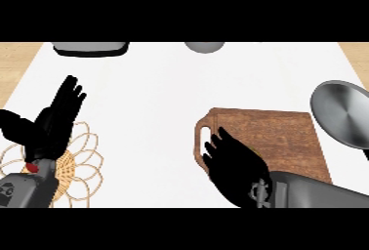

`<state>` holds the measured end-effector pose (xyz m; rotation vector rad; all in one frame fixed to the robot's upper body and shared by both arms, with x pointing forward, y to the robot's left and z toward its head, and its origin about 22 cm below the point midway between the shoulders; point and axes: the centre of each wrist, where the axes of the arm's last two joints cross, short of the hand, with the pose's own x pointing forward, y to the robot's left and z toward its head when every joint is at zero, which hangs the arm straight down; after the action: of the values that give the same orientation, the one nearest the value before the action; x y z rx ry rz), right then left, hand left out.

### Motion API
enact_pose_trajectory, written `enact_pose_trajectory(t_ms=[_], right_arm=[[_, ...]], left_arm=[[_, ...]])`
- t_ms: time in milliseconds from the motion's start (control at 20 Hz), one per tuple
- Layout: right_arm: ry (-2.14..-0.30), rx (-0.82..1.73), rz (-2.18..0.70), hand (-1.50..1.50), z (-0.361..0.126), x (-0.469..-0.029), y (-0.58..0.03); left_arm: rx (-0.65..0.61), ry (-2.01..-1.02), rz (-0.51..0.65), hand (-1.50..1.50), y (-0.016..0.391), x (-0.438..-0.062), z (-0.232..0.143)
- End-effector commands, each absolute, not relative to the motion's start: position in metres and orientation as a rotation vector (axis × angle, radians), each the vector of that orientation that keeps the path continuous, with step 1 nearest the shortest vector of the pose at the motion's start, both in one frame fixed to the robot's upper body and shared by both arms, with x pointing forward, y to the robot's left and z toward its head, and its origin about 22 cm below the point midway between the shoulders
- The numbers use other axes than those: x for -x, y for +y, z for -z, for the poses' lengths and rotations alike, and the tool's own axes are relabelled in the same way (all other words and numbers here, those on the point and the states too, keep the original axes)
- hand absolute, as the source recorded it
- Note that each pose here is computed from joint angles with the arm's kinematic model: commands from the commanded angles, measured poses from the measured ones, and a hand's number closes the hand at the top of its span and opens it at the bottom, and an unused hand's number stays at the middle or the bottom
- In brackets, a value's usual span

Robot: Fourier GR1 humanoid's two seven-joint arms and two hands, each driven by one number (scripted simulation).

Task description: Pick the squash from the cutting board and place it in the pan

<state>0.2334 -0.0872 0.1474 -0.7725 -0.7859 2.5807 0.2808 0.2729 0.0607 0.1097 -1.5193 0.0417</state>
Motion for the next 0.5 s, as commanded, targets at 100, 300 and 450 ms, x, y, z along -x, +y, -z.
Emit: enact_pose_trajectory(t_ms=[100, 300, 450], right_arm=[[-0.710, 0.980, -2.675, -1.50, -0.157, -0.203, -0.083], [-0.724, 0.969, -2.654, -1.50, -0.128, -0.200, -0.063], [-0.783, 0.925, -2.653, -1.50, -0.133, -0.184, -0.075]], left_arm=[[-0.110, -1.514, -0.042, 0.00, 0.262, -0.275, -0.055], [-0.094, -1.513, -0.049, 0.00, 0.249, -0.269, -0.064], [-0.102, -1.500, -0.041, 0.00, 0.264, -0.280, -0.059]])
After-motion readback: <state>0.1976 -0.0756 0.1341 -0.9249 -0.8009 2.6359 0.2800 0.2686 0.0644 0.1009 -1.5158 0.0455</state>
